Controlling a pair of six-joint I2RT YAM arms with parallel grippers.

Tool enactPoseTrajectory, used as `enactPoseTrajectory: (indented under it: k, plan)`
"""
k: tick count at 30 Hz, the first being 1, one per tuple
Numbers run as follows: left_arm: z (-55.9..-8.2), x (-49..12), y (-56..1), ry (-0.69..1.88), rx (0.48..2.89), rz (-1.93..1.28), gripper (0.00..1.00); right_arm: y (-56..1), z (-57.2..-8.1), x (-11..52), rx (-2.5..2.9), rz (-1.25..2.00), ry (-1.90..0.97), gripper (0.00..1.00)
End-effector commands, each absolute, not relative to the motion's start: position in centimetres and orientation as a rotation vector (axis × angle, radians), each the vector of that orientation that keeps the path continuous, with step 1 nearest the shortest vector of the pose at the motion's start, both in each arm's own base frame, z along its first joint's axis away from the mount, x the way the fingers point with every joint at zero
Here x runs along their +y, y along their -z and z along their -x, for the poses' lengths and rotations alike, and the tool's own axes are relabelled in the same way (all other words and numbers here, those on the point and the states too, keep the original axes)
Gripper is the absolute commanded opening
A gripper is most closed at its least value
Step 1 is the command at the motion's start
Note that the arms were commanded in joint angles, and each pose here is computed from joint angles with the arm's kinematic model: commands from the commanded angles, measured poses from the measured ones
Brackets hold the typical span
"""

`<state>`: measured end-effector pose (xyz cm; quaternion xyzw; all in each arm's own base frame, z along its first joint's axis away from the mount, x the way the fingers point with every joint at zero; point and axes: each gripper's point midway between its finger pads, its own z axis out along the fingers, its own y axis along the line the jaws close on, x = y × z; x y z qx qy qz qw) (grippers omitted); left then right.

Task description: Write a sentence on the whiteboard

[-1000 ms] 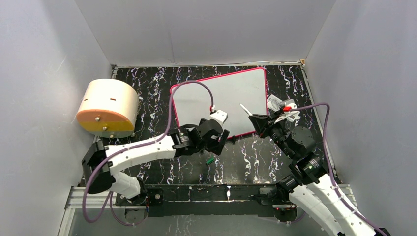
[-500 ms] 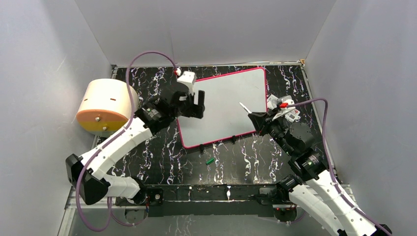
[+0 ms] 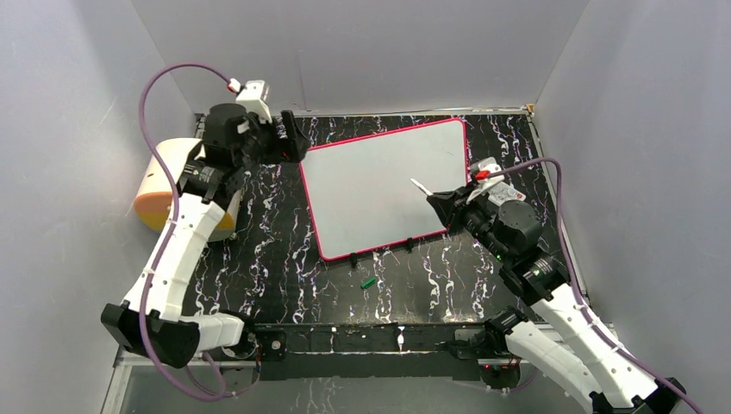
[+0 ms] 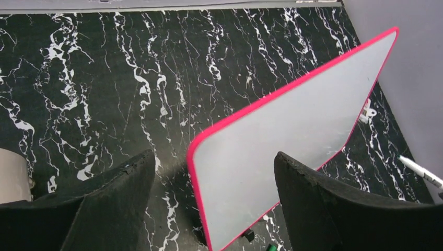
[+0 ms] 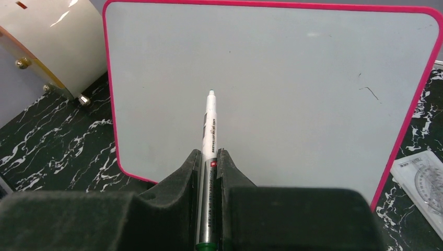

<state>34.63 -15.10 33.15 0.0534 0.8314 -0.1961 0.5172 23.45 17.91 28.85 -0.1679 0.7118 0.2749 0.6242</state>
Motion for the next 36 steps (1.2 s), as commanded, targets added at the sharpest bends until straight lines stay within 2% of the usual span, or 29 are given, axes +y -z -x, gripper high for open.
enactPoseTrajectory:
  k: [1, 5, 16, 28, 36]
  plan:
    - [-35.6, -15.3, -34.5, 0.671, 1.973, -0.232, 0.8, -32.3, -23.2, 18.9, 1.535, 0.45, -0.664, 0.0]
    - [-37.0, -14.6, -33.6, 0.806, 1.978, -0.259, 0.8, -32.3, -23.1, 19.4, 1.536, 0.494, -0.669, 0.0]
    - [-38.5, -17.4, -31.6, 1.154, 1.99, -0.477, 0.75, -32.4, -23.1, 20.2, 1.526, 0.561, -0.678, 0.0]
    - [-37.9, -19.0, -30.5, 1.404, 1.973, -0.595, 0.57, -31.8, -23.6, 20.9, 1.538, 0.593, -0.68, 0.0]
    - [-37.5, -19.5, -29.0, 1.429, 2.005, -0.608, 0.47, -31.9, -23.7, 21.5, 1.535, 0.61, -0.699, 0.0]
